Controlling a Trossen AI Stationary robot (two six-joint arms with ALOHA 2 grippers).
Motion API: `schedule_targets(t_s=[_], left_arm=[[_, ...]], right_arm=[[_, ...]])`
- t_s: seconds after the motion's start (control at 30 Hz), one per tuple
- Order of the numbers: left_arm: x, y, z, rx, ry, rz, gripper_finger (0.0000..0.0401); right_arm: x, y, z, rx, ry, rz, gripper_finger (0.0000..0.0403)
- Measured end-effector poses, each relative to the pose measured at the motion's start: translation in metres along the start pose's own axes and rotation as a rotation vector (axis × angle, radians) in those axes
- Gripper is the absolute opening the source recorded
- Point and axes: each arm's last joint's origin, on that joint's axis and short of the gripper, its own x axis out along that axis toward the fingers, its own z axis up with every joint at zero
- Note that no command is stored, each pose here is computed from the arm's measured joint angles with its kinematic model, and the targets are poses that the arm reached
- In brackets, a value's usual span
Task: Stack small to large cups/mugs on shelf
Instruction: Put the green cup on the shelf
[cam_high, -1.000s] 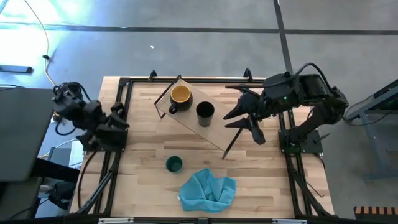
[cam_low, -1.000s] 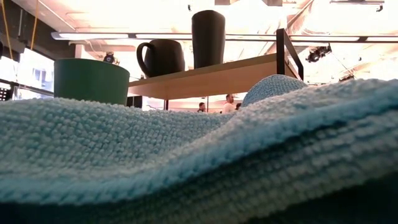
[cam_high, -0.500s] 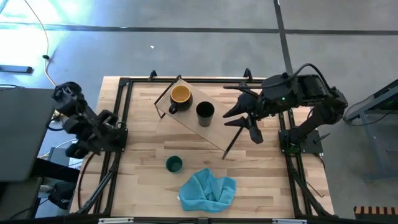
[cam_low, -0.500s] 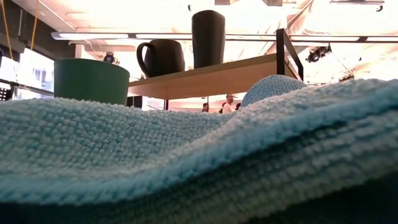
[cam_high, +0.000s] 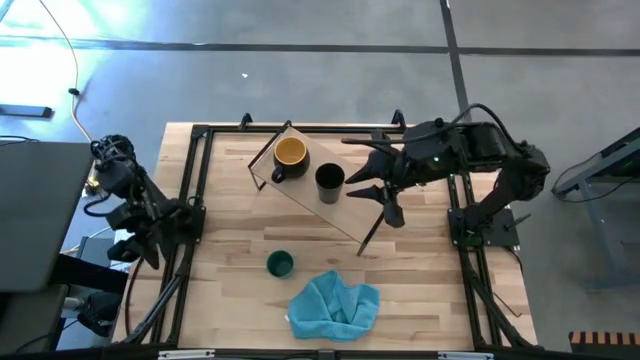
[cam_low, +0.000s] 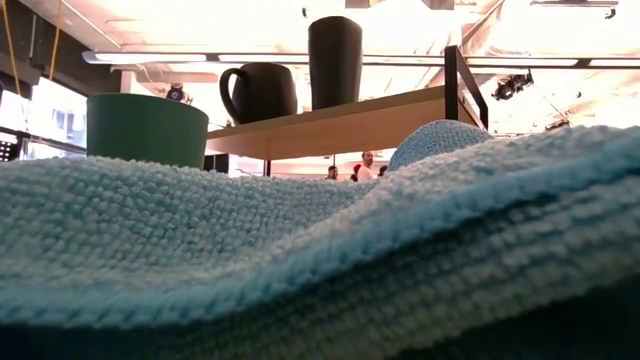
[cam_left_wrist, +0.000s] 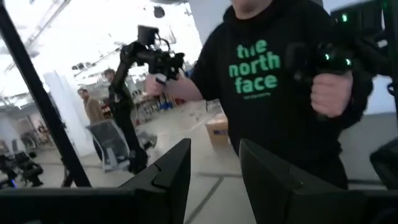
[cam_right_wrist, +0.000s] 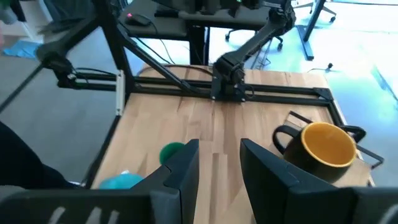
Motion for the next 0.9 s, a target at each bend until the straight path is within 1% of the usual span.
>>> schedule_targets(t_s=[0.13,0.27,0.4,0.53,0.67,0.8,0.9], left_arm=[[0.005,-0.002,-0.015,-0.047,-0.001,0.011,0.0124],[0.007,0.002,-0.026,-0.087,-0.012,0.024,0.0124],[0.006,0.008,-0.035,-0.107,-0.008,0.014,0.0124],[0.000,0.017,-0.041,-0.126,0.016,0.036,0.0124],[-0.008,0.025,-0.044,-0.132,0.039,0.056,0.0124],[-0.016,0.033,-0.046,-0.136,0.066,0.099,0.0124],[-0.021,0.038,-0.048,-0.144,0.088,0.126,0.0124]], right_arm=[[0.009,-0.005,0.001,-0.025,0.002,-0.012,0.0108],[0.014,-0.010,0.003,-0.032,-0.013,-0.021,0.0108],[0.021,-0.010,0.003,-0.032,-0.007,0.005,0.0108],[0.033,-0.007,0.006,-0.025,-0.030,0.077,0.0108],[0.054,0.000,0.005,-0.011,-0.013,0.153,0.0108],[0.075,0.010,0.003,0.007,-0.002,0.238,0.0108],[0.089,0.019,0.001,0.020,0.011,0.280,0.0108]])
